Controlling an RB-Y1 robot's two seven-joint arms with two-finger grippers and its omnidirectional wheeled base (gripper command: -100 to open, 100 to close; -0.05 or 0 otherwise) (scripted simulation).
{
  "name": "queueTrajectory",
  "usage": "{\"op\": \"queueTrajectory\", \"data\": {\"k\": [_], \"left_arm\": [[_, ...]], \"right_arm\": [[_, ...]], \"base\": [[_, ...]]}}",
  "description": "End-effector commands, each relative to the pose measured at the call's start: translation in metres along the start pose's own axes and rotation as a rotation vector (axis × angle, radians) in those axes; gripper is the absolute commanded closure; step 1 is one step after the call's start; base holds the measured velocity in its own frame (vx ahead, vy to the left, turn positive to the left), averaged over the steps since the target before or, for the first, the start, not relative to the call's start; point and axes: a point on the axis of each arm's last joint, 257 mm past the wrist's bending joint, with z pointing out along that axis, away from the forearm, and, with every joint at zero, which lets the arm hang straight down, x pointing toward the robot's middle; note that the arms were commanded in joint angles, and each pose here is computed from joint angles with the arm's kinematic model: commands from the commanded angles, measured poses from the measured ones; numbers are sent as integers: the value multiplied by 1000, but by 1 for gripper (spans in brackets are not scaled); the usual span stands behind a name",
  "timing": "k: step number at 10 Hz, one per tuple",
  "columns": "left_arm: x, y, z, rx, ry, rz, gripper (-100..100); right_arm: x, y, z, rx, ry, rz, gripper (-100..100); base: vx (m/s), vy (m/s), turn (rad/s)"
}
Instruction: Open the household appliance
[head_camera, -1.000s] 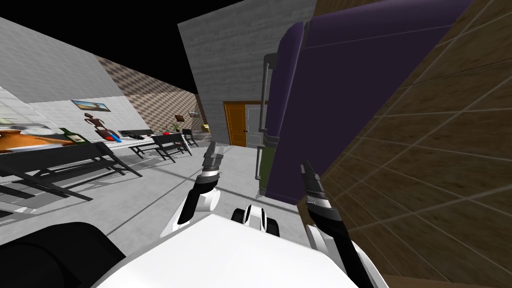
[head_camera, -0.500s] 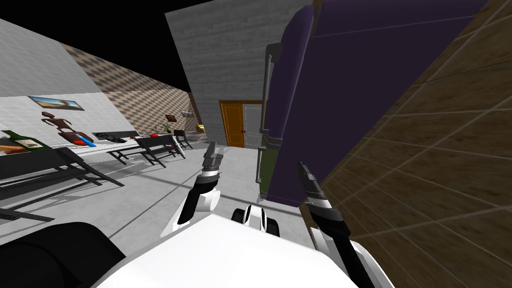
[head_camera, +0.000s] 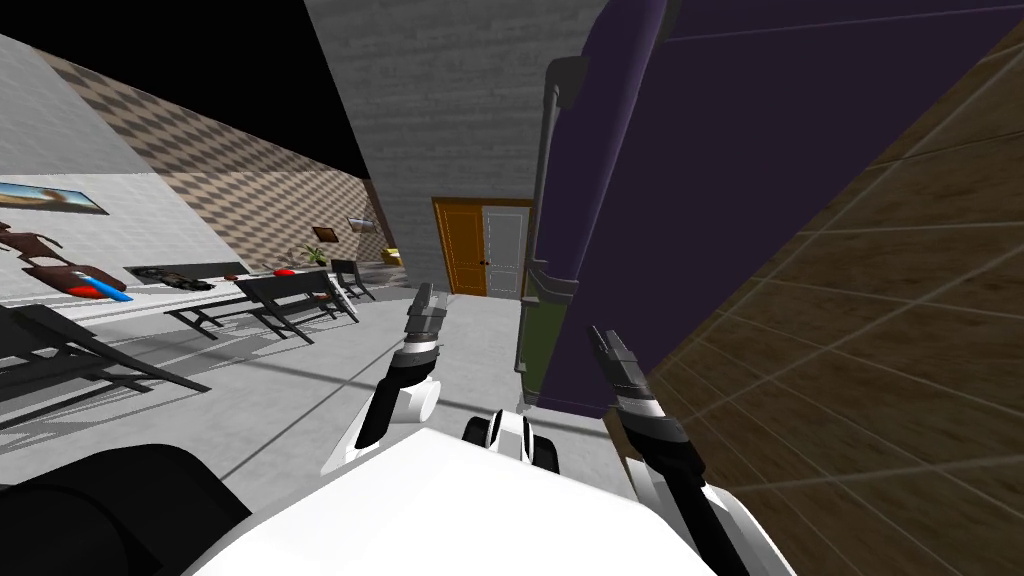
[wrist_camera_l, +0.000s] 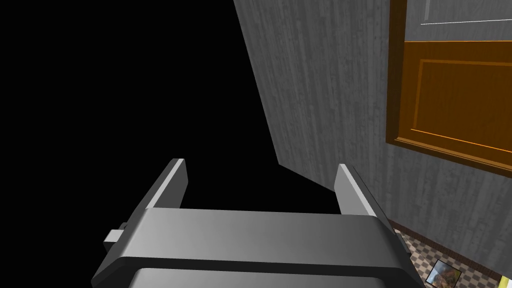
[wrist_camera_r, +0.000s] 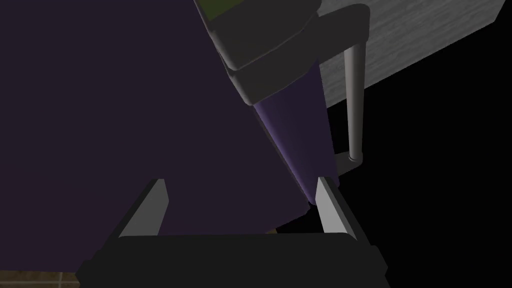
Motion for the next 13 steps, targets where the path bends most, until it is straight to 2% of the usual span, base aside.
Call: {"op": "queueTrajectory", "data": {"k": [1,2,4,5,10,11,13], "left_arm": [[0,0,0,0,0,0,0],[0,0,0,0,0,0,0],[0,0,0,0,0,0,0],[0,0,0,0,0,0,0],[0,0,0,0,0,0,0],[0,0,0,0,0,0,0],[0,0,0,0,0,0,0]], "right_arm": [[4,-2,-2,-6,31,-161,-100],[5,-2,-2,-7,32,-173,-100],[10,-5,-4,-15,63,-318,-100],[10,-5,-4,-16,65,-335,-100],[25,-17,-9,-43,140,-653,-100],[25,-17,-9,-45,142,-673,-100],[33,-26,-13,-64,183,-824,-100]], "base": [[97,111,-126],[67,90,-48],[83,107,-106],[85,104,-46],[81,112,-93],[88,110,-52],[88,119,-118]]}}
